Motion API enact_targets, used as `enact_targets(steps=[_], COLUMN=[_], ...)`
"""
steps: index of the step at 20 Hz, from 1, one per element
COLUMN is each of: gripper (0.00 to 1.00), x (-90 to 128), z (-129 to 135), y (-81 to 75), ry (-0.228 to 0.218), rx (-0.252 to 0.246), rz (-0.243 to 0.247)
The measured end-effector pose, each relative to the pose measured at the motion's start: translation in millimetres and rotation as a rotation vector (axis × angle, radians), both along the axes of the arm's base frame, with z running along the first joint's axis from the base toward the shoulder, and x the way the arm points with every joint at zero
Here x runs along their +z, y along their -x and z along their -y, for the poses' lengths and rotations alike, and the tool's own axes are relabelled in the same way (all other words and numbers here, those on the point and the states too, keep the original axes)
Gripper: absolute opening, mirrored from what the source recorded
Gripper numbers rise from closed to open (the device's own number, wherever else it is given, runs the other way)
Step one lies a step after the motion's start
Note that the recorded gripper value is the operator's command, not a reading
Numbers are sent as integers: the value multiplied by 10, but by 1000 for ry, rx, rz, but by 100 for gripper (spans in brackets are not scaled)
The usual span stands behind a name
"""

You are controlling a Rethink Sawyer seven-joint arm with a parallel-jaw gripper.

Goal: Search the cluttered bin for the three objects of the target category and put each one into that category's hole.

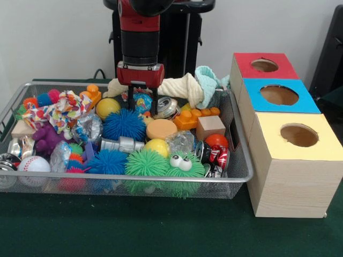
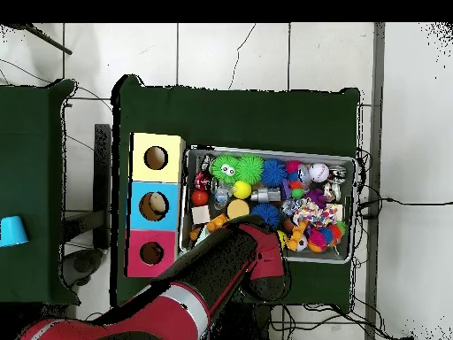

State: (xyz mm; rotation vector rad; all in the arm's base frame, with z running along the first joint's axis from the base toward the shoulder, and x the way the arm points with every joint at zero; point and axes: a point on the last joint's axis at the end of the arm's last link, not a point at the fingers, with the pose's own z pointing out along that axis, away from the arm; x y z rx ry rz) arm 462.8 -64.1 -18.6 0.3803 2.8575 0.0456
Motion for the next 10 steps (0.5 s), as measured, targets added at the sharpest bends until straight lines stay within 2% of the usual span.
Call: enact_targets(steps=[10], gripper=[100], x=[-13], z=[-55], y=[-28], ry=[-16], rx=[1], rz=[7])
